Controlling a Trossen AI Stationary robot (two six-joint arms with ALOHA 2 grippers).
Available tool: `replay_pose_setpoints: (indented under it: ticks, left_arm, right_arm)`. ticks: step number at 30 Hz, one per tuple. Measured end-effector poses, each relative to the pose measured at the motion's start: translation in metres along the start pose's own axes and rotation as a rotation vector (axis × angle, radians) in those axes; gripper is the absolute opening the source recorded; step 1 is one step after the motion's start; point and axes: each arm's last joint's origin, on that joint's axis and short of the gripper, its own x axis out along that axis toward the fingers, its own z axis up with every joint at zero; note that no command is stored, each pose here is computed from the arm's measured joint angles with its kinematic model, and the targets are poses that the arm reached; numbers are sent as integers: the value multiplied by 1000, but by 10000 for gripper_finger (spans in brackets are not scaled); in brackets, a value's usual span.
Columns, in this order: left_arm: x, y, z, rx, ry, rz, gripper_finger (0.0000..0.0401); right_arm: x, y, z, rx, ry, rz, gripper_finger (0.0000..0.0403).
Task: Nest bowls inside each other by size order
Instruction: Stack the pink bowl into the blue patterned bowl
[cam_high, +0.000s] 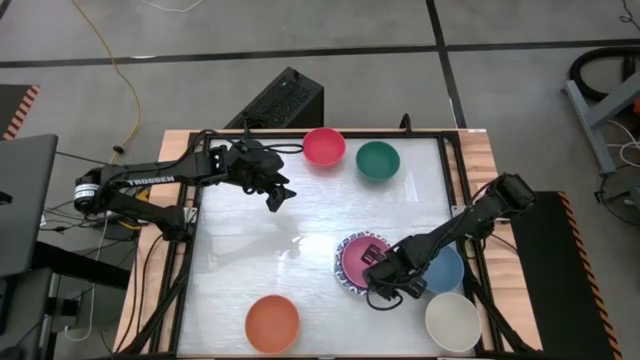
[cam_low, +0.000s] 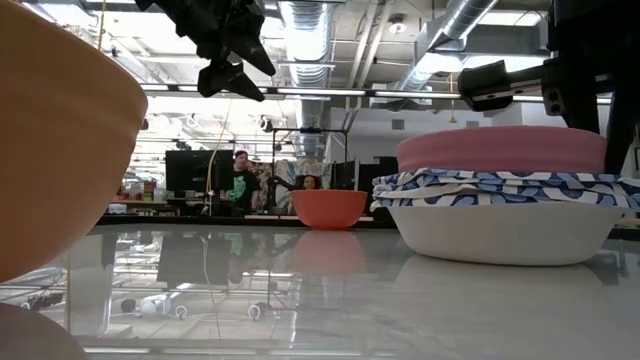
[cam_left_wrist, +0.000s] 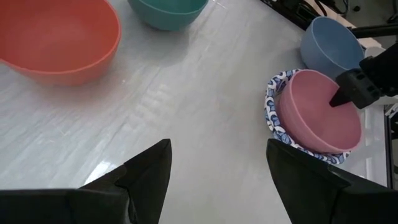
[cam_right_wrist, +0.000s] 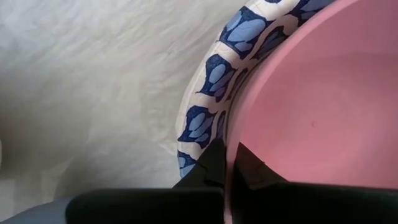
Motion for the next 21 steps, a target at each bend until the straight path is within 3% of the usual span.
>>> replay_pose_setpoints:
  ticks: [21]
  left_arm:
    - [0, 0, 0, 0, 5, 2, 251]
  right_arm:
    - [3, -2, 1, 15, -16, 16, 15]
